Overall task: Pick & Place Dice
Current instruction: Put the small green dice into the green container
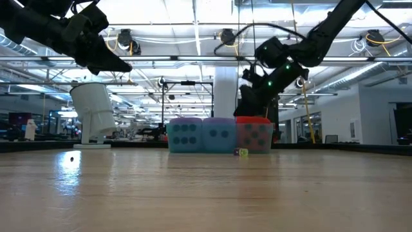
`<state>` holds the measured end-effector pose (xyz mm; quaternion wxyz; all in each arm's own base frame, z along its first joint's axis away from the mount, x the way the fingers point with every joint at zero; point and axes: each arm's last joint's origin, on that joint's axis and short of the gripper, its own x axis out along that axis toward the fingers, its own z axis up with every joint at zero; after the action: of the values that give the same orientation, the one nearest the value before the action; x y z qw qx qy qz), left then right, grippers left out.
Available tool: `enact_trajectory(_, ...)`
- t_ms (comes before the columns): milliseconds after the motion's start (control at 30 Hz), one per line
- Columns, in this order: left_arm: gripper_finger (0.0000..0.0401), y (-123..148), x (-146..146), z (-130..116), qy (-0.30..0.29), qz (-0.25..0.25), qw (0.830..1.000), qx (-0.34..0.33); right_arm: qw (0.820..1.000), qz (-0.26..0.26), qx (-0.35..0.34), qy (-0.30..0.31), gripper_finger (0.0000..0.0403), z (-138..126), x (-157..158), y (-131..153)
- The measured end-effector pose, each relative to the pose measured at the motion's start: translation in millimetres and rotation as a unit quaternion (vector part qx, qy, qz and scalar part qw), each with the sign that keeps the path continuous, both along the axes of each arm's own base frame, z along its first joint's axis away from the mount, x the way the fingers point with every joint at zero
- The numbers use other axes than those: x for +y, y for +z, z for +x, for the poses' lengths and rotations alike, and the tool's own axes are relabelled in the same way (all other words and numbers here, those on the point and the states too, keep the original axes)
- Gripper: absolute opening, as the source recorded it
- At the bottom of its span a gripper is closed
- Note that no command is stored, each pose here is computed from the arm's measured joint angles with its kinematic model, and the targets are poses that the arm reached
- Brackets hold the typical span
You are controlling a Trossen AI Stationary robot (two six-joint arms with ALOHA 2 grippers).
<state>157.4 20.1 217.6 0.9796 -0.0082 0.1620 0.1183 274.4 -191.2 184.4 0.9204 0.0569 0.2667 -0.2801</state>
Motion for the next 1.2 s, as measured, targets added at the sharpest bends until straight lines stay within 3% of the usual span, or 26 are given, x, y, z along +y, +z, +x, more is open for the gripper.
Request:
enact_trajectory(167, 0.0015, 0.0, 0.0, 0.0, 0.000, 0.000, 1.000, 0.000, 0.998, -0.025, -0.061, 0.025, 0.0141, 4.7, 24.4, 32.3)
enact_trajectory(400, 0.0015, 0.0, 0.0, -0.1, -0.002, 0.005, 1.000, 0.001, 0.984, -0.073, -0.114, 0.114, 0.0011, 4.2, 78.9, 64.3)
enact_trajectory(633, 0.0015, -0.4, -0.4, -0.1, -0.002, 0.003, 1.000, 0.003, 0.979, -0.075, -0.127, 0.143, 0.0019, -5.6, 113.8, 55.8)
enact_trajectory(900, 0.0015, -0.5, -0.3, -0.2, -0.001, 0.003, 1.000, 0.004, 0.973, -0.046, -0.180, 0.137, 0.0016, -19.1, 125.0, 35.5)
enact_trajectory(1200, 0.0015, -0.5, -0.2, -0.2, 0.001, 0.003, 1.000, 0.004, 0.950, -0.063, -0.238, 0.191, 0.0002, -52.3, 160.1, -17.3)
